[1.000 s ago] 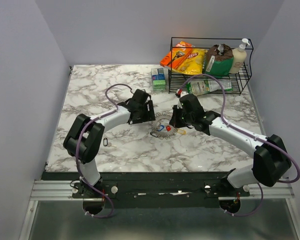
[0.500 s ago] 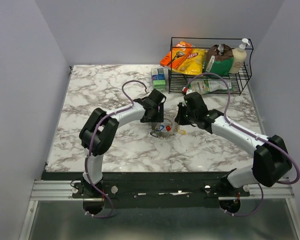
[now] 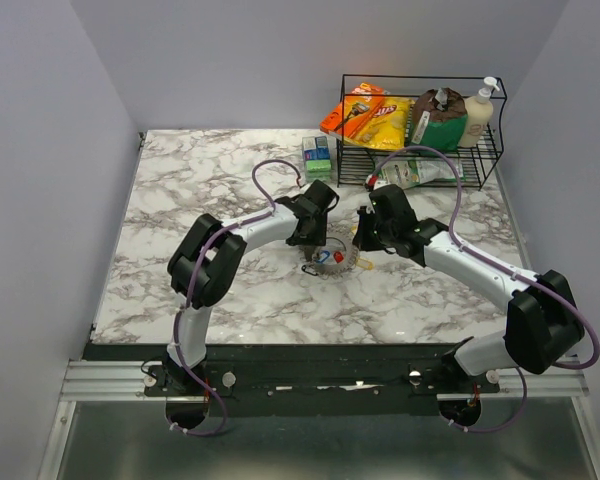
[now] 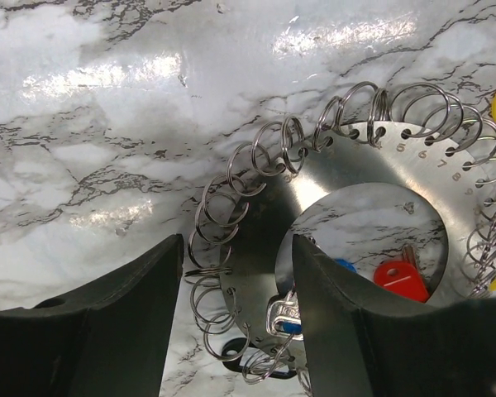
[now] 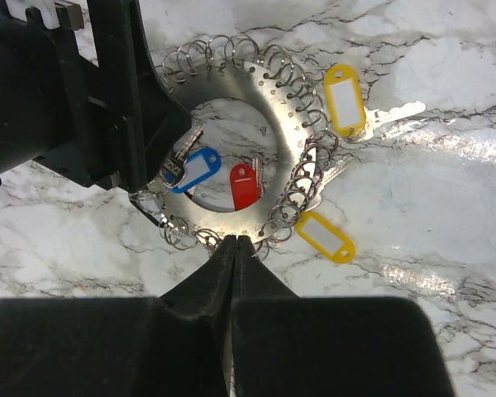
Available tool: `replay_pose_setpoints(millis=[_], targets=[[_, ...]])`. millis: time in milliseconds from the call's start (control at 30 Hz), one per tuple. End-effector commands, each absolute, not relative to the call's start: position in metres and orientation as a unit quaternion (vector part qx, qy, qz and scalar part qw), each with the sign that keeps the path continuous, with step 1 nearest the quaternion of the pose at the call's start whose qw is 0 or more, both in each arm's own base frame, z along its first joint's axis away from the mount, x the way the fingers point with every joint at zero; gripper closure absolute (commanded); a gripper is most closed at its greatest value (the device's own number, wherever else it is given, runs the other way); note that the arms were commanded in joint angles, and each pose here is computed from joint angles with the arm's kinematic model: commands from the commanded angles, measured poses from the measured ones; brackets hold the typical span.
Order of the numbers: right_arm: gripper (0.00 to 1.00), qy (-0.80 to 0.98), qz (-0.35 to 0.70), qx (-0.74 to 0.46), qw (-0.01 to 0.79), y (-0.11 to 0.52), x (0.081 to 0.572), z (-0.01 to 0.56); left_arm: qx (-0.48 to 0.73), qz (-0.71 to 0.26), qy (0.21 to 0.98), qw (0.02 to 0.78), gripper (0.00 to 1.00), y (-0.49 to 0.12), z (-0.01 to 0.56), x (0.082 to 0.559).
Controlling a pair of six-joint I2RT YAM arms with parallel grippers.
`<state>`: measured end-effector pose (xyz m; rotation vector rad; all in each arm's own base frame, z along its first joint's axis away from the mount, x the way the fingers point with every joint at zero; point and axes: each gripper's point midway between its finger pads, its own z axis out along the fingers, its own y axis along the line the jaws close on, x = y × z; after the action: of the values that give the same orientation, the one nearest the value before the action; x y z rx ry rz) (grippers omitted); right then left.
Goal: Put the keys on the keyring
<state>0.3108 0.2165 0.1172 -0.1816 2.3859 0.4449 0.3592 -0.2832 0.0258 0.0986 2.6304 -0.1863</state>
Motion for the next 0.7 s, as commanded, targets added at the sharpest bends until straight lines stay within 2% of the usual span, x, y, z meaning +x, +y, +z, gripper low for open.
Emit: replay_pose_setpoints(millis=[0, 433, 667], targets=[[0.92, 0.922, 0.155, -0.073, 0.347, 0.208, 0.31, 0.116, 0.046, 0.003, 0.973, 0.224, 0.37, -0.258, -0.004, 0.349], [0.92, 0.923, 0.149, -0.08, 0.346, 0.206, 0.31, 0.114, 0.05, 0.133, 0.968, 0.209, 0.41, -0.195, -0.018, 0.325], [0.91, 0.923, 0.154, -0.082, 0.344, 0.209, 0.31, 0.114, 0.047, 0.114, 0.972, 0.202, 0.43, -0.19, -0.022, 0.298]])
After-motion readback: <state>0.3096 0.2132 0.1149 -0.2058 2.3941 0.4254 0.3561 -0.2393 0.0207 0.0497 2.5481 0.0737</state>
